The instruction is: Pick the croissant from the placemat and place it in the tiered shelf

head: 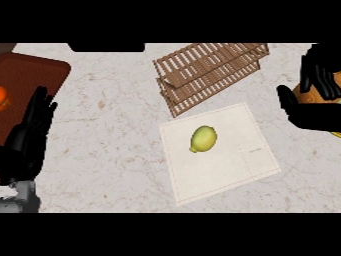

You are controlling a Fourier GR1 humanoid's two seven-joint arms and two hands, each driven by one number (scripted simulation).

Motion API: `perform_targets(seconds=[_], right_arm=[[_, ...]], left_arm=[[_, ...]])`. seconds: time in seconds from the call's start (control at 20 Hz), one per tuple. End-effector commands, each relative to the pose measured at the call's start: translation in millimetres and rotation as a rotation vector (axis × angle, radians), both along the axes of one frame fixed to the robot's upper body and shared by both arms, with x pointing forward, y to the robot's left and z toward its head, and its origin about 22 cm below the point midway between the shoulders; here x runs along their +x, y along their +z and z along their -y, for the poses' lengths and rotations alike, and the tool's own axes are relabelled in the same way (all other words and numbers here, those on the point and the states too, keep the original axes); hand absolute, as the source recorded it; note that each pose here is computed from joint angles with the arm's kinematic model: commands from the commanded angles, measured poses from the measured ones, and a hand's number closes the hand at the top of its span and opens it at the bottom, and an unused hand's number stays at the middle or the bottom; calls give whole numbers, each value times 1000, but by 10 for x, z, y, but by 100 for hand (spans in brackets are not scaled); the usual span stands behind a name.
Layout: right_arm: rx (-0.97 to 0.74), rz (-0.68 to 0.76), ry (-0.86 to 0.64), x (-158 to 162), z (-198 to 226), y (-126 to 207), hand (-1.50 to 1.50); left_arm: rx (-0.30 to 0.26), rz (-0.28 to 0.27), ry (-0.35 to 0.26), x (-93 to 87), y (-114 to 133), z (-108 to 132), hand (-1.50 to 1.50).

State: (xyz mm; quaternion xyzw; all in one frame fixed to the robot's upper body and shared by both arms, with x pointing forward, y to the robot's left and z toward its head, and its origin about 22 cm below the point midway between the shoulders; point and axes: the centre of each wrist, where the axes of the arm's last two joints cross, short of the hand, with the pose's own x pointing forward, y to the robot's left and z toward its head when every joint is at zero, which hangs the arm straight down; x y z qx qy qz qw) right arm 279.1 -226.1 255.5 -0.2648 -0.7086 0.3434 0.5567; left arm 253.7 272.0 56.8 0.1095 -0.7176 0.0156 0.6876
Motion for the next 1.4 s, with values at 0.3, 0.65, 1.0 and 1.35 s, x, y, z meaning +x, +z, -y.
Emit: perform_targets(seconds=[0.3,0.65,1.0,1.35], right_arm=[[81,14,-58,425,-256,-313,150],[111,72,-76,1099,-127,-423,150],[133,105,-60,1494,-309,-868,150],[273,57,-141,1675,-324,-833,150]], left_arm=[[-4,-6,4,83,110,-44,0],[-2,-7,-19,-39,-59,53,0],[-25,-7,-24,45,-103,87,0],[-6,1,-8,47,-41,-58,0]])
